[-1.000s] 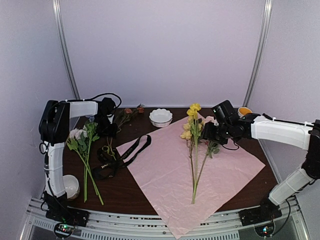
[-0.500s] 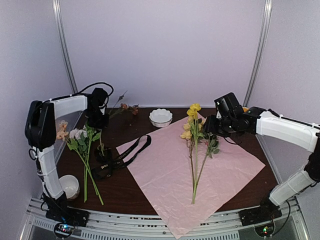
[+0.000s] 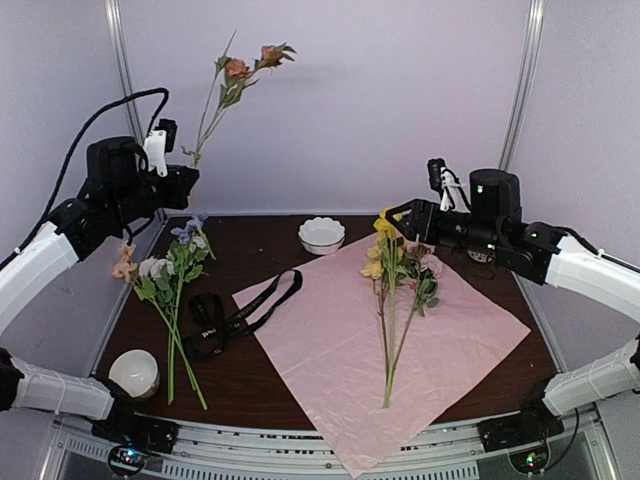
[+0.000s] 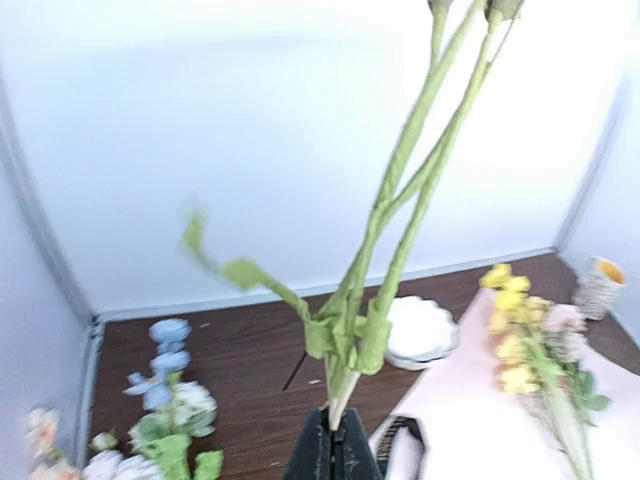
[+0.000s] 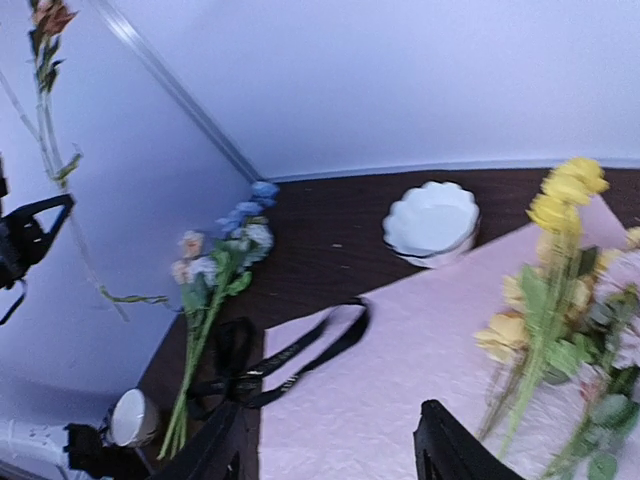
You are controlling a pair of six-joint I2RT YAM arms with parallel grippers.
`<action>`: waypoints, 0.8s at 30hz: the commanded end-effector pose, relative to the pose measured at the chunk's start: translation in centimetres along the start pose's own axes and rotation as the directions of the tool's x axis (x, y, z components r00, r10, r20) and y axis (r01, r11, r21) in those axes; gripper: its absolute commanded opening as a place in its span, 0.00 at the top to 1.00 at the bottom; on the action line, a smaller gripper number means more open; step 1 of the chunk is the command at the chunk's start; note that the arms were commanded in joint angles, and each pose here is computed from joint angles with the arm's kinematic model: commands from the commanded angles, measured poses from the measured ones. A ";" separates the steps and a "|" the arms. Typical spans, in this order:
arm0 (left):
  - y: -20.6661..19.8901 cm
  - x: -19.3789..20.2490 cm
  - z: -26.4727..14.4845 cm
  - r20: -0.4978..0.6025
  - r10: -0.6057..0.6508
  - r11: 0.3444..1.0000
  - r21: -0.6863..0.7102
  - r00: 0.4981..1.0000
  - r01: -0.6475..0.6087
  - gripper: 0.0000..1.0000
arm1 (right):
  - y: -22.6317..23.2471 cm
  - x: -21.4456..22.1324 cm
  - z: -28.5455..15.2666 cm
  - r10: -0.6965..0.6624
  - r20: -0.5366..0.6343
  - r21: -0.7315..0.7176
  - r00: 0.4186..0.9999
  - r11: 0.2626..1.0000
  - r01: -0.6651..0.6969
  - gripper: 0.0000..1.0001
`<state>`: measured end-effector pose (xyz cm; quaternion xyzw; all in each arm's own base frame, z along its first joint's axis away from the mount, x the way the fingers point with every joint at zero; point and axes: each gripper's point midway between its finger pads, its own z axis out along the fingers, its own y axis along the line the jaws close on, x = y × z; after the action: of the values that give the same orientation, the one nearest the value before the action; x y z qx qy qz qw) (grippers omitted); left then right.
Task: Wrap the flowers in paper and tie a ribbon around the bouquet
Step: Pass from the left arm to the right
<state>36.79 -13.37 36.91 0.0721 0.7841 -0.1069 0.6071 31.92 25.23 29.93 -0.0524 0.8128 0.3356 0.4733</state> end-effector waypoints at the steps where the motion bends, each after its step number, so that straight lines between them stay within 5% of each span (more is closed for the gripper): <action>1: -10.4 -3.6 -3.1 0.145 -0.079 0.913 0.408 0.986 0.013 1.00 | 12.3 -3.0 -1.8 -0.075 0.093 -0.499 0.993 0.859 0.111 0.40; 6: -17.5 -5.7 -5.6 0.179 -0.186 0.761 0.649 0.966 0.026 1.00 | 19.3 -6.2 -3.2 -0.059 0.197 -0.618 0.979 0.768 0.171 0.26; 15: -24.7 -5.5 -7.9 0.170 -0.105 0.604 0.794 0.980 -0.073 1.00 | 23.4 -7.7 -2.3 -0.042 0.180 -0.701 0.983 0.696 0.158 0.07; 19: -26.0 -4.7 -7.7 0.141 -0.090 0.570 0.819 0.986 -0.065 1.00 | 23.5 -7.5 -1.1 -0.030 0.159 -0.691 0.987 0.710 0.133 0.20; 24: -27.1 -3.4 -7.8 0.107 -0.038 0.532 0.844 0.994 -0.070 1.00 | 23.8 -8.0 -1.3 -0.003 0.166 -0.701 0.986 0.703 0.120 0.61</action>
<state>25.11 -36.70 42.87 0.3257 0.6259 -0.4548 0.5436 26.42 41.27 46.29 -0.2364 0.6042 0.5911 0.4793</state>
